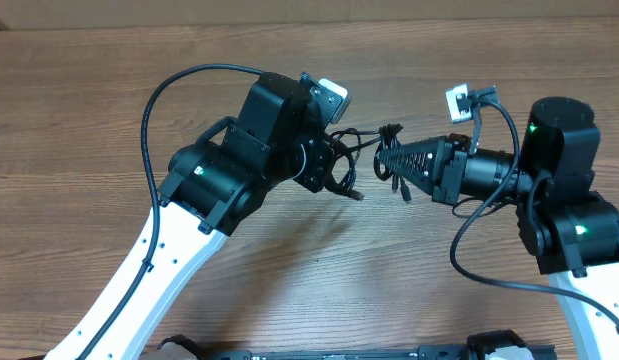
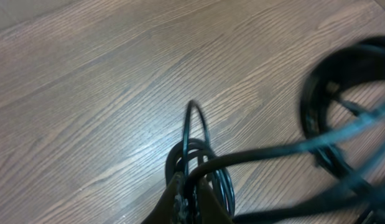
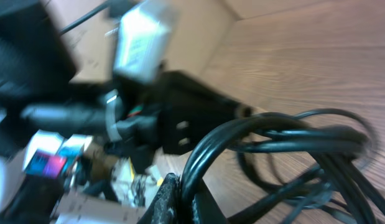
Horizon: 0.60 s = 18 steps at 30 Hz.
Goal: Untangle cables
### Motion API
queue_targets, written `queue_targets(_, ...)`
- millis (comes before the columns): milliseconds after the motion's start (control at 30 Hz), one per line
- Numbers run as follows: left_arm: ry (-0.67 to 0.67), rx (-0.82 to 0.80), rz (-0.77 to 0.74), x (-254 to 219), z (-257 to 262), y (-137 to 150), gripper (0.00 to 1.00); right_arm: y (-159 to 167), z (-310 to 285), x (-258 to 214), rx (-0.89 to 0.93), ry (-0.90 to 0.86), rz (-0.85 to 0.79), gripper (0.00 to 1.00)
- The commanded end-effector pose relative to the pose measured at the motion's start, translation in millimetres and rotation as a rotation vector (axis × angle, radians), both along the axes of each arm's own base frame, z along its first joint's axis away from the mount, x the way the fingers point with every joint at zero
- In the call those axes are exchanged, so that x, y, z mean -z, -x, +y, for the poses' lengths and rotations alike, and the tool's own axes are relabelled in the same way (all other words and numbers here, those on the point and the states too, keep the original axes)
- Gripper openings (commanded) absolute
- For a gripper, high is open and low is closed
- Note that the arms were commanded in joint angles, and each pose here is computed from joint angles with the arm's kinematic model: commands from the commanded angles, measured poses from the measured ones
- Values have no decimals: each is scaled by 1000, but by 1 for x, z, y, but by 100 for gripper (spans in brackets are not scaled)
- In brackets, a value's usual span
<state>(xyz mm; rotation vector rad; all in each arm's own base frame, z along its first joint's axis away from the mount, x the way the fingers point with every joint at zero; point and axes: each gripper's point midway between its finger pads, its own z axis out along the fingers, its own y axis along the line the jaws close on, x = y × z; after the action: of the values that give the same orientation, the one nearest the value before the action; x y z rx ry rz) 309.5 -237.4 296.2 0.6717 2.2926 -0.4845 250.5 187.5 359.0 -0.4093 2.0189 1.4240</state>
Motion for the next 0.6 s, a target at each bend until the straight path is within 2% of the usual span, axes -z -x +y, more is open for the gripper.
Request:
queue_targets(0, 38, -92, 8, -10, 5, -7, 4, 48, 10, -32, -260, -71, -239, 4)
queue_targets(67, 60, -126, 38, -8, 6, -6, 4, 71, 11, -42, -394, -129, -323, 4)
queue_targets(167, 129, -238, 81, -11, 18, -16, 4, 92, 9, -51, -494, -182, -387, 4)
queue_targets(267, 116, -297, 99, -6, 38, -24, 4, 98, 8, -54, -521, -197, -402, 4)
queue_targets(333, 197, -243, 132, -13, 32, -24, 4, 96, 9, -53, -512, -191, -398, 4)
queue_targets(367, 233, -171, 138, -18, 25, -21, 9, 90, 10, -50, -479, -172, -387, 4)
queue_targets(400, 256, 22, 99, -27, 9, -10, 27, 82, 10, -46, -431, -148, -347, 4)
queue_targets(433, 291, 255, 45, -39, -10, 10, 51, 72, 10, -41, -367, -120, -287, 4)
queue_targets(467, 323, 352, 36, -46, -18, 22, 62, 63, 10, -36, -314, -94, -253, 4)
queue_targets(533, 364, 405, 61, -50, -23, 32, 62, 47, 7, -28, -210, -56, -178, 4)
queue_targets(567, 342, 381, 80, -44, -19, 32, 53, 36, 5, -23, -146, -31, -145, 4)
